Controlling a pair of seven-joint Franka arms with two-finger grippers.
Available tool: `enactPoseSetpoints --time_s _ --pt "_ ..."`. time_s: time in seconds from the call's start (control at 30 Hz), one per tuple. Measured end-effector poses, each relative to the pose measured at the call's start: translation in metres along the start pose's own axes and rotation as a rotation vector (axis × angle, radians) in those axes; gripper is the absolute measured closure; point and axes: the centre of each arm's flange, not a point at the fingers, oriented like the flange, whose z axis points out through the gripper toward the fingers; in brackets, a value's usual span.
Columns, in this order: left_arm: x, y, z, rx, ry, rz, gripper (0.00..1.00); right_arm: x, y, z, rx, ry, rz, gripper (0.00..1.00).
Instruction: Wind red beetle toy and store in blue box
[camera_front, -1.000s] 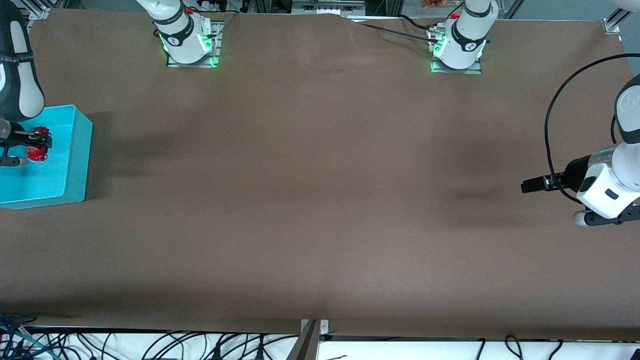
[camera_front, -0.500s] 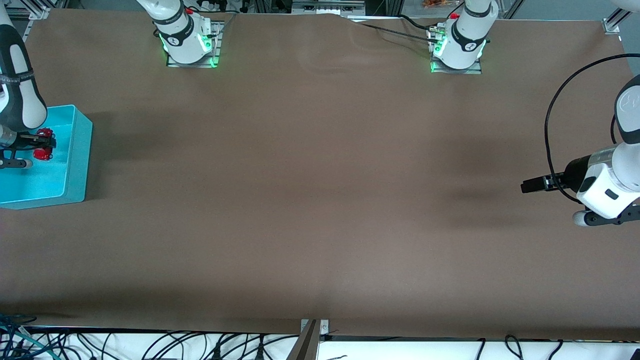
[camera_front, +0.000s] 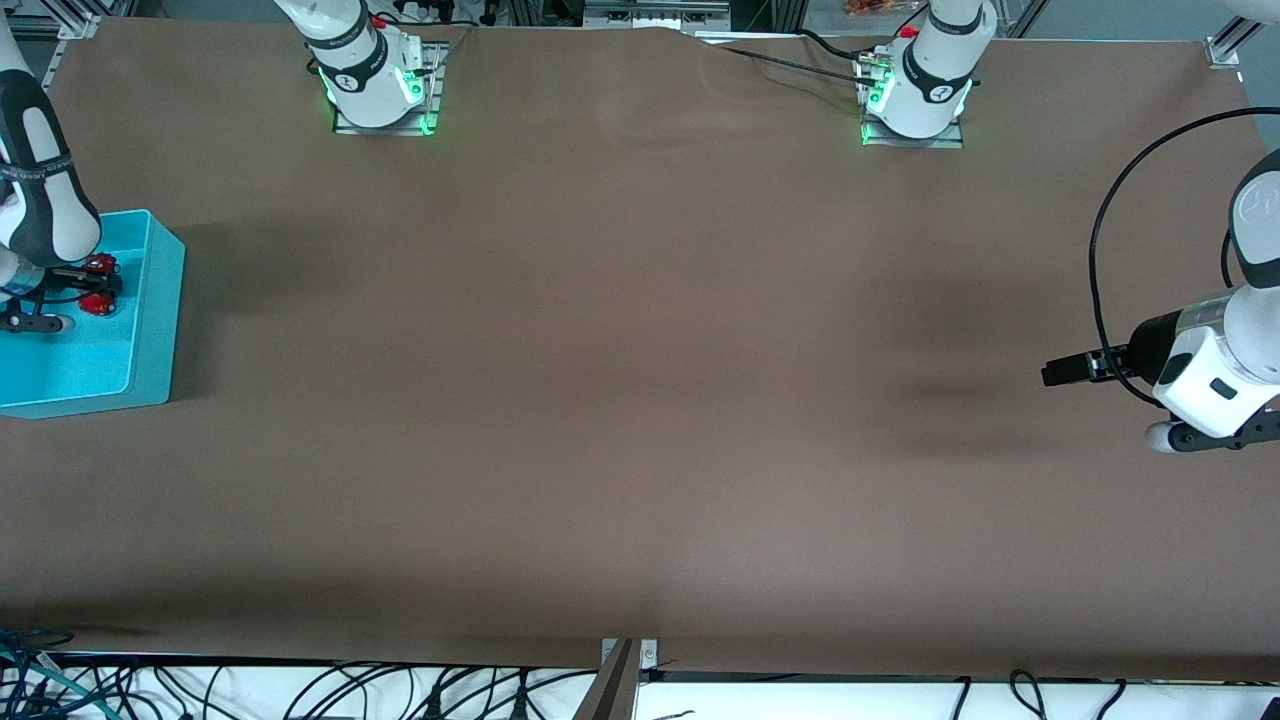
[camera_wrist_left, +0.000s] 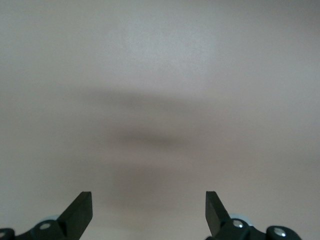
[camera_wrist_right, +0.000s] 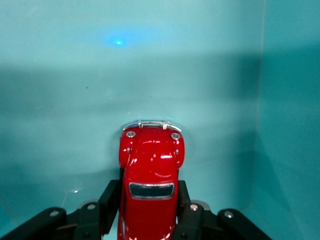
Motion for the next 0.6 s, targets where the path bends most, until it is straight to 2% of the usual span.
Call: enactPoseSetpoints --time_s 0.03,0.07,0.13,0.2,0.23,0.37,0.6 --pt "0.0 0.0 0.0 0.0 0.001 0.0 0.0 0.0 0.0 0.0 0.002 0.003 0.002 0.48" --pt "0.0 0.0 -0.001 -0.001 0.003 0.0 0.0 0.002 -0.003 0.003 0.013 0.014 0.012 0.31" --pt "0.001 0.0 -0.001 -0.001 0.003 0.0 0.0 0.003 -0.003 0.005 0.017 0.018 0.015 0.3" --pt "0.001 0.0 -0.001 -0.001 0.004 0.0 0.0 0.004 -0.005 0.007 0.021 0.028 0.022 0.21" --pt "0.001 0.0 -0.001 -0.001 0.004 0.0 0.0 0.004 -0.005 0.008 0.022 0.031 0.023 0.21" --pt "0.003 0.0 -0.001 -0.002 0.006 0.0 0.0 0.003 -0.009 0.014 0.024 0.043 0.029 0.03" --pt "0.004 0.0 -0.001 -0.002 0.006 -0.001 0.0 0.003 -0.009 0.014 0.024 0.046 0.032 0.0"
